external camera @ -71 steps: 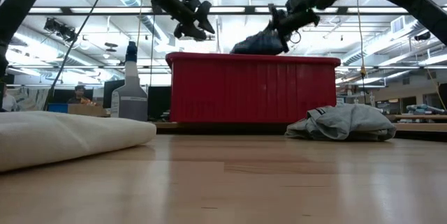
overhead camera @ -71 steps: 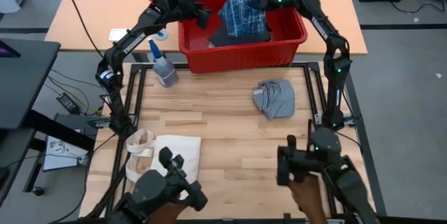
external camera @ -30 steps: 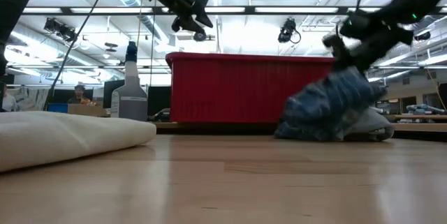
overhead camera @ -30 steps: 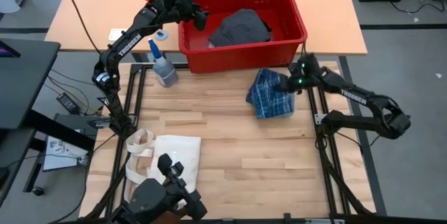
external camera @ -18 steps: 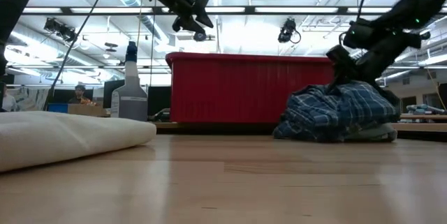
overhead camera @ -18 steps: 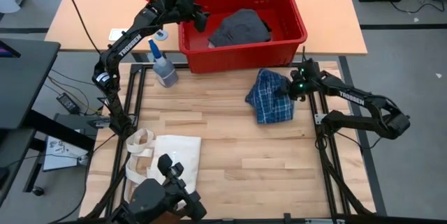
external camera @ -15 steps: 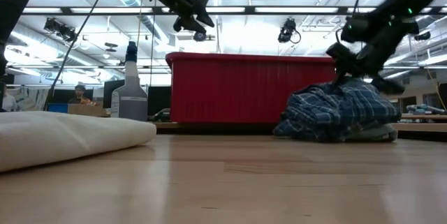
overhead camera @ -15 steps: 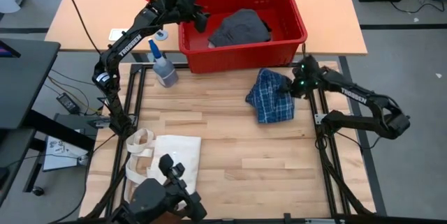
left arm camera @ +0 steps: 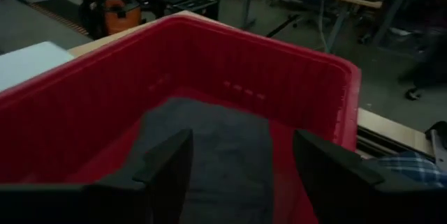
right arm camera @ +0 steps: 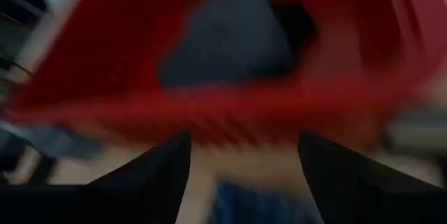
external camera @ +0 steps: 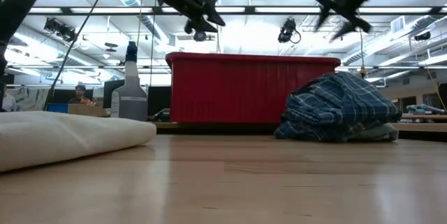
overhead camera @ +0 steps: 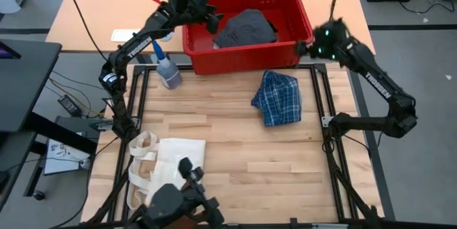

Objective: Fold laundry
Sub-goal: Remove the folded gray pants from the red bin

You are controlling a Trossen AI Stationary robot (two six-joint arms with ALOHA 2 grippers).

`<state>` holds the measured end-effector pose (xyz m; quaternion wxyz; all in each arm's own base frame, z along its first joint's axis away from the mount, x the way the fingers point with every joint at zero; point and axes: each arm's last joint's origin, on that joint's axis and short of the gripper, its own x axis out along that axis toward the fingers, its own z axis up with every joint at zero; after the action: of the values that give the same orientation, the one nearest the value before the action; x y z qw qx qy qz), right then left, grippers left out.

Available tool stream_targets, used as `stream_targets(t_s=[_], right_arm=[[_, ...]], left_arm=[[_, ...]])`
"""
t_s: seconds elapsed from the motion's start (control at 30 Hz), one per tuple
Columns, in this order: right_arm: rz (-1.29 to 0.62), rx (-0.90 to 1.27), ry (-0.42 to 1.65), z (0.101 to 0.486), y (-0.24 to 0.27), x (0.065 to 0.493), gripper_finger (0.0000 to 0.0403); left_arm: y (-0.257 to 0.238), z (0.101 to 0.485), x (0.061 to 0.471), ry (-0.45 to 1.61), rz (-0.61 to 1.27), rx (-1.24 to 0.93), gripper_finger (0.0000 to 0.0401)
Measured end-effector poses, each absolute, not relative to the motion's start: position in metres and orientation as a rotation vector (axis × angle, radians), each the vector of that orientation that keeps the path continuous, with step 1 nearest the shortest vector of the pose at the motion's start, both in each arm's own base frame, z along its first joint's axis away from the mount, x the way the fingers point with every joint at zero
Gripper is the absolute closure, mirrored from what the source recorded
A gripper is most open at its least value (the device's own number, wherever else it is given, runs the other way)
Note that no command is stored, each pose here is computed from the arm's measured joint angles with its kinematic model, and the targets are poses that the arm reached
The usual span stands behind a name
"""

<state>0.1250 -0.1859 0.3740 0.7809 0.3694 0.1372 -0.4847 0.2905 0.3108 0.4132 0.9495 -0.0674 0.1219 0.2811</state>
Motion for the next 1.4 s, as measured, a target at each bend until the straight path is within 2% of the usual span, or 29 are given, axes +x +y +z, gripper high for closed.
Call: stream_targets(t_s=[0.17, 0.33, 0.53, 0.77, 1.1, 1.27, 1.4], right_arm=[[-0.948, 0.644, 0.152, 0.405, -0.232, 0.152, 0.0134], [-0.858, 0.572, 0.178, 0.41, -0.303, 0.185, 0.0134], [-0.794, 0.515, 0.254, 0.395, -0.376, 0.213, 0.0134], [-0.764, 0.527, 0.32, 0.344, -0.439, 0.227, 0.0134], [-0.736, 0.664, 0.488, 0.263, -0.472, 0.224, 0.0114], [-0.826, 0.645, 0.659, 0.253, -0.465, 0.218, 0.0097], [-0.842, 0.686, 0.703, 0.256, -0.459, 0.215, 0.0093]], left_arm=[[0.325, 0.386, 0.316, 0.222, 0.495, -0.174, 0.015], [0.35, 0.354, 0.323, 0.206, 0.44, -0.335, 0.015], [0.362, 0.342, 0.315, 0.233, 0.454, -0.415, 0.0168], [0.362, 0.317, 0.329, 0.339, 0.47, -0.362, 0.0195], [0.384, 0.255, 0.339, 0.461, 0.606, -0.411, 0.0204], [0.384, 0.239, 0.338, 0.541, 0.607, -0.46, 0.0204], [0.378, 0.234, 0.341, 0.6, 0.588, -0.46, 0.0204]])
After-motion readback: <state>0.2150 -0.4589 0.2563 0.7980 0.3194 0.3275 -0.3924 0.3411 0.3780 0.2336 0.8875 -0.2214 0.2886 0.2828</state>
